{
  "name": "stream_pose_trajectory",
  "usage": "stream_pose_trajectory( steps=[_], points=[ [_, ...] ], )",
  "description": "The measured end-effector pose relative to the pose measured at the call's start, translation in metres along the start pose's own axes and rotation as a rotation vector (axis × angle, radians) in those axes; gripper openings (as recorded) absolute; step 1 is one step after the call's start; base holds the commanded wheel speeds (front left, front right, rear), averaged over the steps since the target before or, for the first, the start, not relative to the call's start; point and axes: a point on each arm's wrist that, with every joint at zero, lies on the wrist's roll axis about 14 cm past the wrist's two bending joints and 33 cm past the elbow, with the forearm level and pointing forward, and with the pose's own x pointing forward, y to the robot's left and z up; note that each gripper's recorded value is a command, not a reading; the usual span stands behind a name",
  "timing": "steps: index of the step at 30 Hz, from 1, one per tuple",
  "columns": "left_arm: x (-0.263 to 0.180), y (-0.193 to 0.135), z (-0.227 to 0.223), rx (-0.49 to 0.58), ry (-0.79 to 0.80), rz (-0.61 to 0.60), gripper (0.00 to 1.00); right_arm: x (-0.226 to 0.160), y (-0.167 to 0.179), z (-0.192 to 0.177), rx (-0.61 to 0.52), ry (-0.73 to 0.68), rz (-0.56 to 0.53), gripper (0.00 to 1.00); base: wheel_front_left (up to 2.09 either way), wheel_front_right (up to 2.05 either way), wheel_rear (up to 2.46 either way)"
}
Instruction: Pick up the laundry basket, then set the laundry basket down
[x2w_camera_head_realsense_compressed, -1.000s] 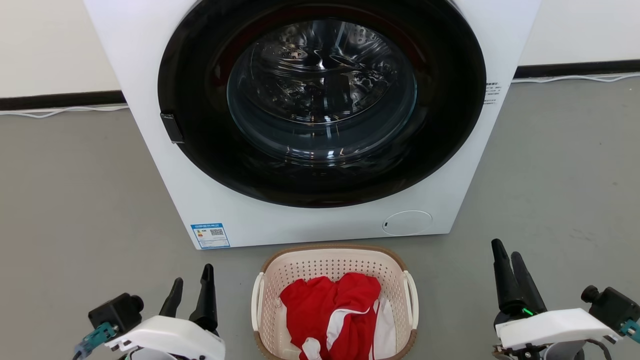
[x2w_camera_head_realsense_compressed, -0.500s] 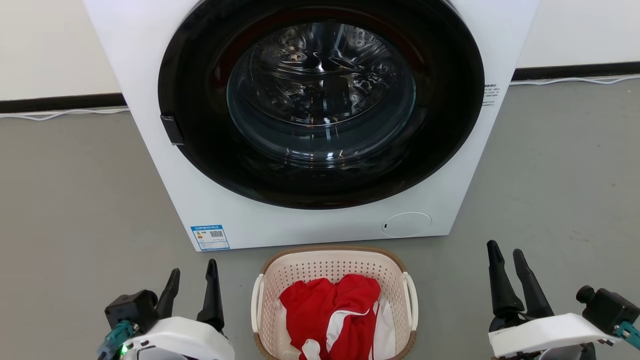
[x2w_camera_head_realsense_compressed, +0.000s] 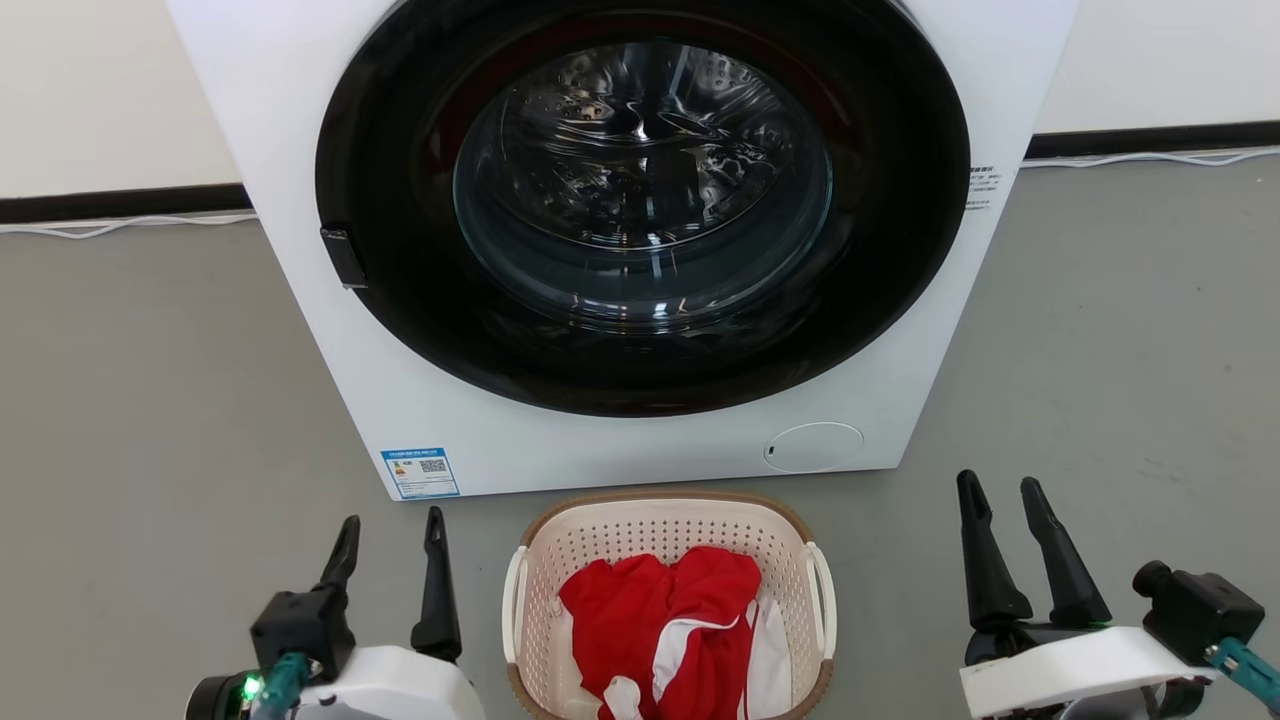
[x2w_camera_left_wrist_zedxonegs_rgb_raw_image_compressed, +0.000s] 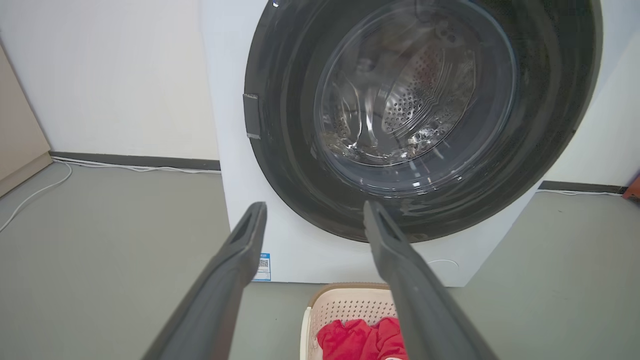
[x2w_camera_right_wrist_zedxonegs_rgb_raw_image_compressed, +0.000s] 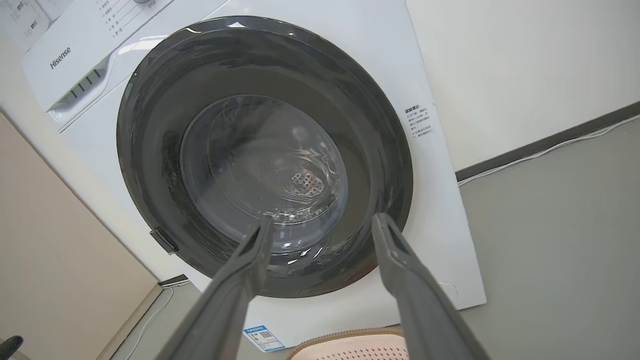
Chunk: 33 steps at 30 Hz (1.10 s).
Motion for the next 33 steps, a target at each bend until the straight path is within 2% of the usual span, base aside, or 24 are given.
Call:
stream_pose_trajectory(
  steps=[12, 33],
  points=[
    [-0.003, -0.012, 0.01, 0.108, -0.076, -0.035, 1.0, 0.002, 0.008, 0.007, -0.142, -0.03, 0.039, 1.0, 0.0, 0.0, 0.0],
    [-0.012, -0.016, 0.026, 0.233, -0.199, -0.042, 1.0, 0.002, 0.016, 0.01, -0.378, -0.067, 0.09, 1.0, 0.0, 0.0, 0.0]
  ],
)
